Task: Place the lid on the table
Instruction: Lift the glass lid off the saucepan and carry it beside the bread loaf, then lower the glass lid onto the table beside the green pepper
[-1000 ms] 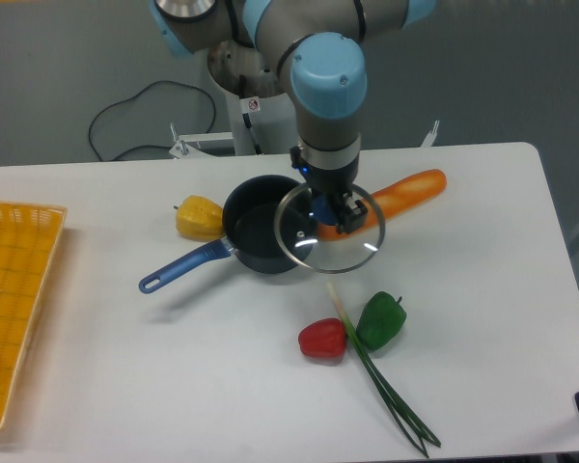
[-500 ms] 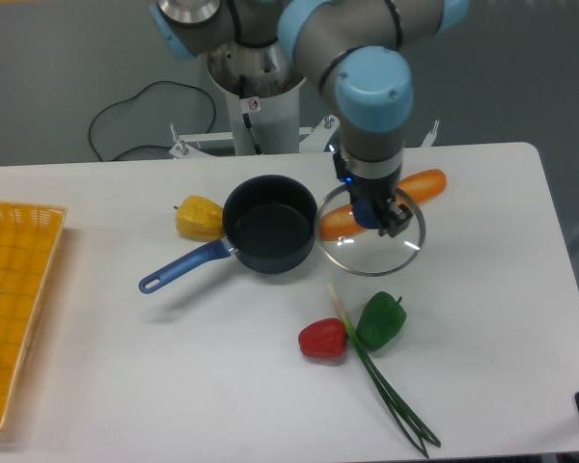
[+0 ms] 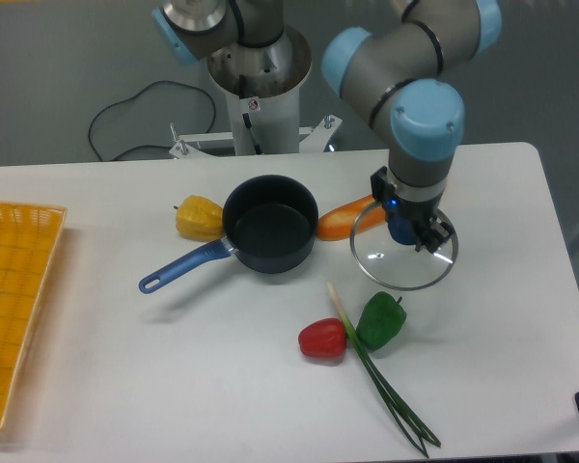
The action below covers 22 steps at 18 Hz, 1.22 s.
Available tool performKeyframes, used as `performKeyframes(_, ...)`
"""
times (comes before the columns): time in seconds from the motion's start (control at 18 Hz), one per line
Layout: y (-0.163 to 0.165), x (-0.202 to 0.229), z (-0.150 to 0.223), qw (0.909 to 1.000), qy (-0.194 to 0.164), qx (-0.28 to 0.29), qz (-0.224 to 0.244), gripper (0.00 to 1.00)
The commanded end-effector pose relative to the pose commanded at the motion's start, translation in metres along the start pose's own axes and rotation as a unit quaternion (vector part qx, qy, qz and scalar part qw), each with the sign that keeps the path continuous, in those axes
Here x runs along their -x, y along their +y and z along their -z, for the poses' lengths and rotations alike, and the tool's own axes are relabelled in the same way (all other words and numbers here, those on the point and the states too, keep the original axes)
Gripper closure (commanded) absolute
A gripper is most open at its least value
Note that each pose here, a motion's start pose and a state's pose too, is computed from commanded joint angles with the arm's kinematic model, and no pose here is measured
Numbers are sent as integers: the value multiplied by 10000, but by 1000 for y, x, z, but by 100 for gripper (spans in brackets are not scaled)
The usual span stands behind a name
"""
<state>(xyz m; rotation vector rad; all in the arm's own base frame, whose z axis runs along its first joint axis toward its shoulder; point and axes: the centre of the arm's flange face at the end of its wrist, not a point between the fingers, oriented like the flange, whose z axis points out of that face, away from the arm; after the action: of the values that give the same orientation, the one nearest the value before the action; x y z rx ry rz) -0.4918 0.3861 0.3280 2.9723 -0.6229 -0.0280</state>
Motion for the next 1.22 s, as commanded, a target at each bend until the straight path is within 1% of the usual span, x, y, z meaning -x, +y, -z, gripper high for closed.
performKeyframes(0.11,1,5,-11,10000,2,0,15,41)
performKeyframes(0.28,10,10,-20,9999,56,8,-120,41)
performKeyframes(0.39,16,15,-25,9999,-7,6,-137,41)
performKeyframes(0.5,18,18,-34,9999,26,6,-155,41)
performKeyframes(0.61,20,24,-46,9999,29,6,-155,41)
performKeyframes(0.72,25,34,-67,9998,12,6,-222,41)
performKeyframes(0.78,25,34,-70,9996,-10,14,-281,41)
performKeyframes(1.0,28,37,-72,9996,-22,45,-287,41)
performKeyframes(1.22,40,39,-72,9994,-26,61,-339,41)
